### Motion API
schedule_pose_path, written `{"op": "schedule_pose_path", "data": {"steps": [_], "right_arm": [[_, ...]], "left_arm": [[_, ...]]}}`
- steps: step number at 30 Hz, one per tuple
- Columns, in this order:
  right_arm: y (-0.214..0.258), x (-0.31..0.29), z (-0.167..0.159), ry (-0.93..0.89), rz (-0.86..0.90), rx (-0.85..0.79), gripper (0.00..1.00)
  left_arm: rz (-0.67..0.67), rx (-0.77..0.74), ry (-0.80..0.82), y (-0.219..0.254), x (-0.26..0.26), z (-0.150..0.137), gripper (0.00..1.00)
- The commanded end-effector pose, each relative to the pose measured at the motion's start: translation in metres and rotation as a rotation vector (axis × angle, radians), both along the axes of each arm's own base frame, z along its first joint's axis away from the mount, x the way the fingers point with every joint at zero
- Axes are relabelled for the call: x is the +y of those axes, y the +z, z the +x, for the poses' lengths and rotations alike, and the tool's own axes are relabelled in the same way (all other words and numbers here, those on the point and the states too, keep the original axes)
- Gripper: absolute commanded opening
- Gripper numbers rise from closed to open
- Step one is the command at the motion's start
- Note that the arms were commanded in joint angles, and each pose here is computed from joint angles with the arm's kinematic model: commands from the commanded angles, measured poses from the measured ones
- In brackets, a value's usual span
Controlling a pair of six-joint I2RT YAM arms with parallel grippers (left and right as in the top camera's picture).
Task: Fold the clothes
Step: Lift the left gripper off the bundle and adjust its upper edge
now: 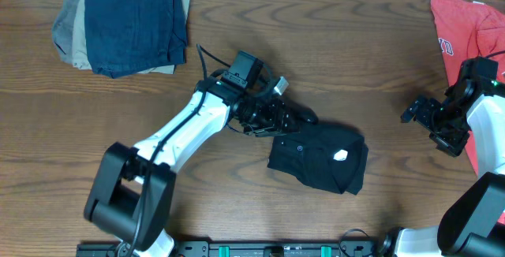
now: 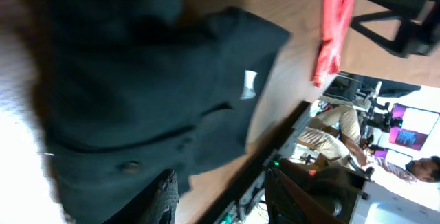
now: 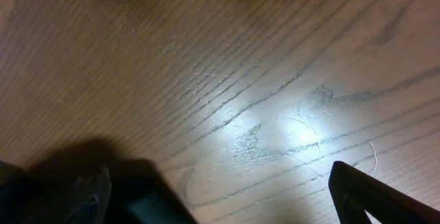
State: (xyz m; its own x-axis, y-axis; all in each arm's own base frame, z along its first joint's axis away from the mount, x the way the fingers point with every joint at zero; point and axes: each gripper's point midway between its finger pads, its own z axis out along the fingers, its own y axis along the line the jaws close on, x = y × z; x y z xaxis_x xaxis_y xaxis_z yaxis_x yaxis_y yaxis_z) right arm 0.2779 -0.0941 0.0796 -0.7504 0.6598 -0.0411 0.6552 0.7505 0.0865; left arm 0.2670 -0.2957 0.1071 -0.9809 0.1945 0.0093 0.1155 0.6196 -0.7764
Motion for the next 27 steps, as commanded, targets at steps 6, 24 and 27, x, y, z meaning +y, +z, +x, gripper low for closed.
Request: {"op": "schedule_pose_path", "data": {"steps": [6, 24, 27], "right_arm": [[0.004, -0.003, 0.002, -0.015, -0.008, -0.011, 0.99], [0.004, -0.003, 0.002, -0.014, -0.008, -0.011, 0.99], [0.004, -0.003, 0.002, -0.014, -0.008, -0.011, 0.99]], "left_arm": [[0.009, 0.081, -0.121, -0.047, -0.022, -0.028, 0.43], [-0.017, 0.106, -0.251, -0.125, -0.064, -0.055, 0.42], [-0.015, 0.112, -0.231, -0.118, -0.061, -0.051, 0.37]]}}
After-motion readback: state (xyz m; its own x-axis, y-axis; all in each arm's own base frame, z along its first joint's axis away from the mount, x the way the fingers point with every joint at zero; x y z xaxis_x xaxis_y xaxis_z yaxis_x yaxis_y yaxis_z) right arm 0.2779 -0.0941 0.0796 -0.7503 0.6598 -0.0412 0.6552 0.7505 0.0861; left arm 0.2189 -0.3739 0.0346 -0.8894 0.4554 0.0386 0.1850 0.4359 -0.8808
